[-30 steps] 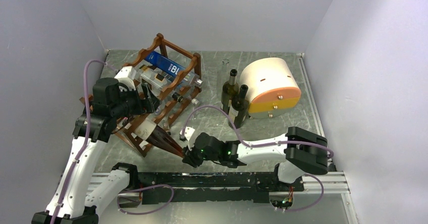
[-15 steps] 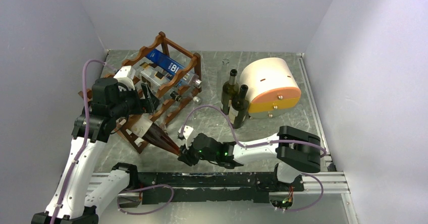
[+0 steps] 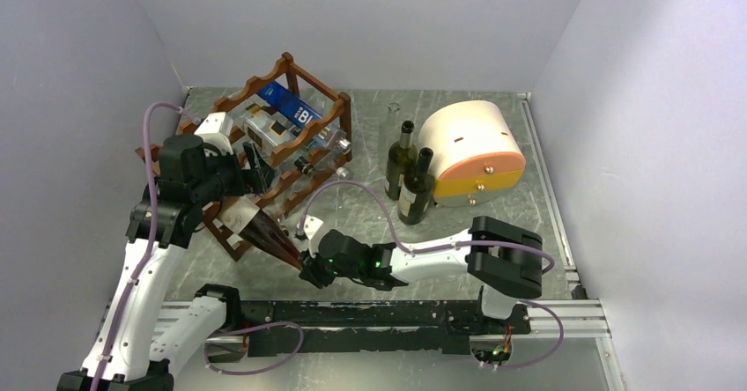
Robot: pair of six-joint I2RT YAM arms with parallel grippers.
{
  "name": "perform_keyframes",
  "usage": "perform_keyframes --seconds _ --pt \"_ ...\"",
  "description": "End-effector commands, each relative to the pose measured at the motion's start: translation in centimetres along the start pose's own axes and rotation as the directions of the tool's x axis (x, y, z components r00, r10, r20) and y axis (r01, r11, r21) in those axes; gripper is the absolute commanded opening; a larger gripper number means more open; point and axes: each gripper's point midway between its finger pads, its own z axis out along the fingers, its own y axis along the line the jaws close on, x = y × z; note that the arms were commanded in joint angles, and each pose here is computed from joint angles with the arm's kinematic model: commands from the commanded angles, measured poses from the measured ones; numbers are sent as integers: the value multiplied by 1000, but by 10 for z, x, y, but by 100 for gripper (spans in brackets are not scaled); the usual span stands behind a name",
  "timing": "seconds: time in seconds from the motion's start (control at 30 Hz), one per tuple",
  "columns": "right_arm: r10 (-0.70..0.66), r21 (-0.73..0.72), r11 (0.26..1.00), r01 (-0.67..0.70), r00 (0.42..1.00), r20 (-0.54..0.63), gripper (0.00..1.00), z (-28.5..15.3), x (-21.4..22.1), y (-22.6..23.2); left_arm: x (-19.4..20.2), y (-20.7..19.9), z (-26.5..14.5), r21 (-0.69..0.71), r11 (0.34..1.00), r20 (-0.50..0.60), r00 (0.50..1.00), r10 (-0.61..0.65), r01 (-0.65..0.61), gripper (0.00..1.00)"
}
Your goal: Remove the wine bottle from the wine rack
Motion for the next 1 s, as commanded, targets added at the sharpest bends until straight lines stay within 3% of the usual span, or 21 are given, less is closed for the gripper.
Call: perform_keyframes --seconds 0.0,0.07,0.23,0.43,0.6,0.97 --pt "14 223 975 -3 999 -49 35 10 17 -51 7 -15 -2 82 996 -16 999 -28 29 88" --pt "5 227 974 4 999 -37 44 13 11 -51 6 -16 -2 87 996 -16 999 -30 32 88" --pt "-20 243 970 19 1000 3 55 21 -8 -51 5 -17 -3 90 996 -14 999 -30 31 87" --pt "-52 236 971 34 996 68 29 26 -29 -48 4 -18 -5 94 995 -12 999 -32 33 87" --pt "-77 214 975 60 995 69 0 24 -42 -41 4 -16 -7 82 996 -5 1000 -28 29 87" --pt "59 -9 998 -59 996 59 0 -23 -60 14 -3 -11 -7 45 999 20 1000 -22 21 87"
